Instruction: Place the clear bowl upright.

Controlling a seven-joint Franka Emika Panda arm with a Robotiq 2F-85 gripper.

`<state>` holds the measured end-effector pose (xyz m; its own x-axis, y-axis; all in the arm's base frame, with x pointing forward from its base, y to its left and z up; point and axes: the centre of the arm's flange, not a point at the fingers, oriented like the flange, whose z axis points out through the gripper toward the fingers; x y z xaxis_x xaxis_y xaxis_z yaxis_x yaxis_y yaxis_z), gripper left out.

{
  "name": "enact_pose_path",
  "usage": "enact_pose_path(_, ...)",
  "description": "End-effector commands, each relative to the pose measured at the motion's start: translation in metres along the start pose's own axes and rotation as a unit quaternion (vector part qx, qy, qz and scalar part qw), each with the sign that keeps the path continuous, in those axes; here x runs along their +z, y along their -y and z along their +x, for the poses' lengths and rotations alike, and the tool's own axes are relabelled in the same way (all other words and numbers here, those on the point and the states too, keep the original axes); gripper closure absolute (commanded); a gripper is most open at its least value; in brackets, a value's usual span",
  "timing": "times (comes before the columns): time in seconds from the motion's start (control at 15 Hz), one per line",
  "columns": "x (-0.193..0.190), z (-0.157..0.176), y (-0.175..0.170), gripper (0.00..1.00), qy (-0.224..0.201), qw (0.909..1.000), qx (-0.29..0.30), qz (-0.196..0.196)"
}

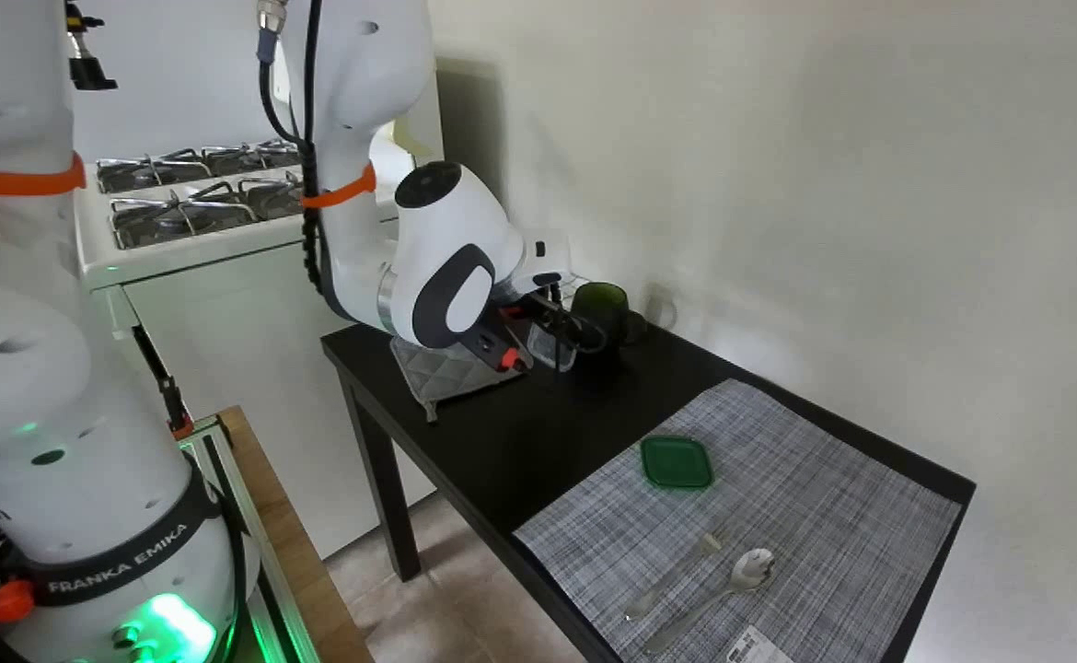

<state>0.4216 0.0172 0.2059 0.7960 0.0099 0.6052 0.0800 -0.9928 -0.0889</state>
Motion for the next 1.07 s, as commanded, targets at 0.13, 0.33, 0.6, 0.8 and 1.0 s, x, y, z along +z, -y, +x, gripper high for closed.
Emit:
enact_pose_path(0.13, 0.012, -0.027, 0.000, 0.40, -0.009, 0.9994, -0.015, 0.031)
enact_pose_path(0.33, 0.008, -0.034, 0.004, 0.40, -0.019, 0.9980, -0.035, 0.050)
enact_pose_path(0.6, 0.005, -0.039, 0.010, 0.40, -0.040, 0.9959, -0.046, 0.067)
enact_pose_path(0.8, 0.005, -0.042, 0.024, 0.40, -0.057, 0.9932, -0.049, 0.089)
enact_pose_path(1.0, 0.008, -0.048, 0.031, 0.40, -0.053, 0.9914, -0.055, 0.106)
